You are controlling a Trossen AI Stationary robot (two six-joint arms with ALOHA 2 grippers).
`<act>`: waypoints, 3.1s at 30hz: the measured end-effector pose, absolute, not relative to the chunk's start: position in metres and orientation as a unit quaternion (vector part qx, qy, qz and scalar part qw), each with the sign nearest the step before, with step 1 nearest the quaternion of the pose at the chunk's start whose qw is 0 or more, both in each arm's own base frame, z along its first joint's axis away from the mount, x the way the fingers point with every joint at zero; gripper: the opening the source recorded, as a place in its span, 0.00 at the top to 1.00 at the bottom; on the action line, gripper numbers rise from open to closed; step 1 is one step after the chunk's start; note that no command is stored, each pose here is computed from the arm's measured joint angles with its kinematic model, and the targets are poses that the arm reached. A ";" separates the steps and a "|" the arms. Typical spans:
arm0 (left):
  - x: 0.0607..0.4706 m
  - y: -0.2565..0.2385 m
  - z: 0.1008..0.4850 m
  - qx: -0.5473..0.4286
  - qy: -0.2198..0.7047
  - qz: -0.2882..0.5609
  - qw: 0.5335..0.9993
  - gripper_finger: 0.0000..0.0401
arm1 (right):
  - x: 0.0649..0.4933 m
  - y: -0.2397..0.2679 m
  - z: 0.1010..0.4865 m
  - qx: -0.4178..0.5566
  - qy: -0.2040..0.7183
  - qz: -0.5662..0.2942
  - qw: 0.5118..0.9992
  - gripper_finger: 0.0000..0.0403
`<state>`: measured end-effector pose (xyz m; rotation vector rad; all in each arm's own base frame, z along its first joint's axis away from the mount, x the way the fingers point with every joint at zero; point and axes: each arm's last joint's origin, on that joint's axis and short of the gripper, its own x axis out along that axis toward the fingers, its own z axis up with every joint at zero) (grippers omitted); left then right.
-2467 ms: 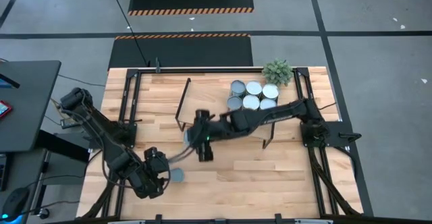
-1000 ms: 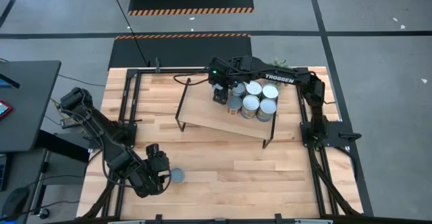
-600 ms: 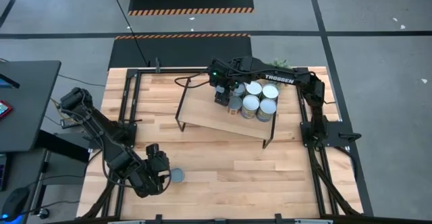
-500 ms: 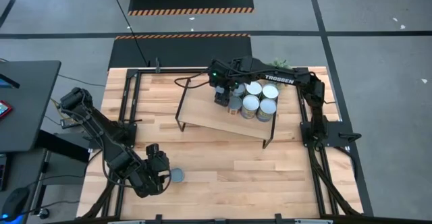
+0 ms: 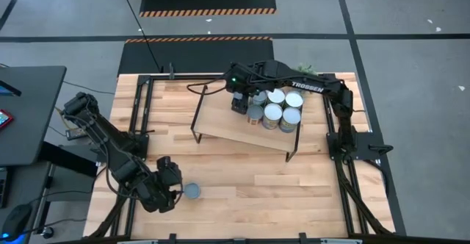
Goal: Pick and place cans onto a shelf
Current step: Put the canned tuna on the shelf
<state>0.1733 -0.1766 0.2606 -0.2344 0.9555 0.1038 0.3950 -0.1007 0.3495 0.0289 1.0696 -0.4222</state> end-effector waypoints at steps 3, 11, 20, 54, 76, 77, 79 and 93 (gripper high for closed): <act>0.173 -0.177 0.261 -0.134 0.466 0.051 0.873 0.42 | 0.394 -0.098 0.358 0.016 0.499 -0.200 0.843 0.09; 0.169 -0.180 0.258 -0.143 0.521 0.008 0.842 0.20 | 0.388 -0.074 0.392 -0.007 0.473 -0.195 0.859 0.09; 0.168 -0.192 0.222 -0.085 0.558 0.033 0.825 0.08 | 0.380 -0.020 0.423 -0.059 0.425 -0.200 0.881 0.09; 0.221 -0.199 0.141 -0.077 0.541 0.103 0.831 0.07 | 0.376 0.057 0.428 -0.037 0.386 -0.163 0.907 0.11; 0.232 -0.196 0.145 -0.104 0.542 0.086 0.829 0.28 | 0.374 0.056 0.430 -0.038 0.386 -0.162 0.907 0.11; 0.234 -0.196 0.150 -0.109 0.540 0.081 0.830 0.28 | 0.373 0.056 0.431 -0.038 0.385 -0.162 0.908 0.11; 0.237 -0.195 0.161 -0.126 0.542 0.070 0.828 0.28 | 0.370 0.056 0.433 -0.038 0.385 -0.162 0.908 0.11; 0.288 -0.165 0.261 -0.177 0.512 0.024 0.840 0.28 | 0.342 0.049 0.451 -0.009 0.381 -0.192 0.904 0.11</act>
